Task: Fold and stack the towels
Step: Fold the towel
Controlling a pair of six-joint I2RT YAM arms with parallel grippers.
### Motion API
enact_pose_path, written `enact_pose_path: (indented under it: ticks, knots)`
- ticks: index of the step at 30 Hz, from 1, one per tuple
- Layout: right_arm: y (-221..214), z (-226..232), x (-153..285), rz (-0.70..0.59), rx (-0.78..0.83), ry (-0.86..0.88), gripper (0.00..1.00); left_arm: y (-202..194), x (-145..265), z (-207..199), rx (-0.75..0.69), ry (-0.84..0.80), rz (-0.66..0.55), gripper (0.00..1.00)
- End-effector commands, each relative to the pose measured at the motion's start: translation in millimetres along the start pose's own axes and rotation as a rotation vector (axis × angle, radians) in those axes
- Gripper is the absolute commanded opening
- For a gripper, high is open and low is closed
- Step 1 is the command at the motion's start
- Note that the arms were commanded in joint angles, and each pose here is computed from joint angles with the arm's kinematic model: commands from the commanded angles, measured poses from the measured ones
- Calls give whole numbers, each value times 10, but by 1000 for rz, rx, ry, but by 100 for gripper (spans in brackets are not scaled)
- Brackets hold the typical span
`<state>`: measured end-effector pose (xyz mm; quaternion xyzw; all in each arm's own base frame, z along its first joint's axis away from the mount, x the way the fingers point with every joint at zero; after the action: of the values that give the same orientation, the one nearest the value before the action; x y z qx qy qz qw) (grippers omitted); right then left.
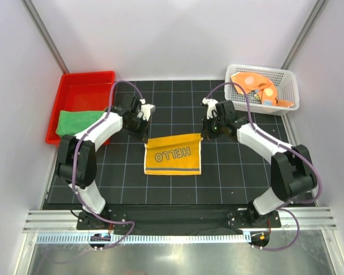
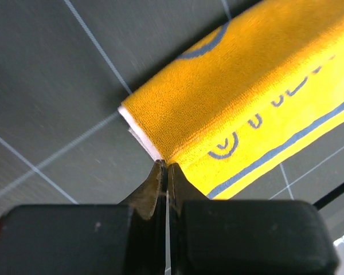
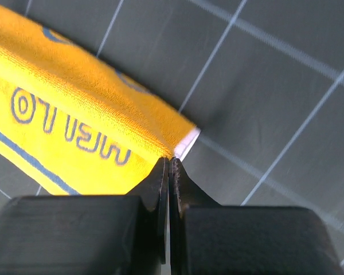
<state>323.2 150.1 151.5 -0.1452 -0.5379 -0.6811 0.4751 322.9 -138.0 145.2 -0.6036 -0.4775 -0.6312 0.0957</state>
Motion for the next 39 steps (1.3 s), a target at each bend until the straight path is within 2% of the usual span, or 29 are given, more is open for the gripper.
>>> enact_pose_path:
  ticks: [1, 8, 14, 27, 39]
  knots:
    - [4, 87, 198, -125, -22, -84, 1, 3, 123, -53, -15, 125, -39, 0]
    - [-387, 147, 277, -103, -104, -99, 1, -201, 157, -159, 26, 217, 7, 0]
    - [-718, 233, 296, -60, -156, -77, 1, -387, 149, -292, 58, 198, 51, 0]
    - [-971, 195, 327, -31, -226, -95, 1, -584, 147, -482, 71, 148, 105, 0]
    - [-1171, 282, 337, 19, -247, -69, 3, -742, 68, -580, 77, 190, 224, 0]
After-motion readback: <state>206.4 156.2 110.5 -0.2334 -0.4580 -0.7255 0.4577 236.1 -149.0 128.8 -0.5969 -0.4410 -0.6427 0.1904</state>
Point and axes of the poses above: each gripper's point midway between its finger pads, its own x axis back along the fingers, its own z axis along the line the jaws close on, y = z × x, the point moved 7 cm from there along x, back along the fingers, and after that the axes turned 13 degrees about -x, right-handed, at the moved point
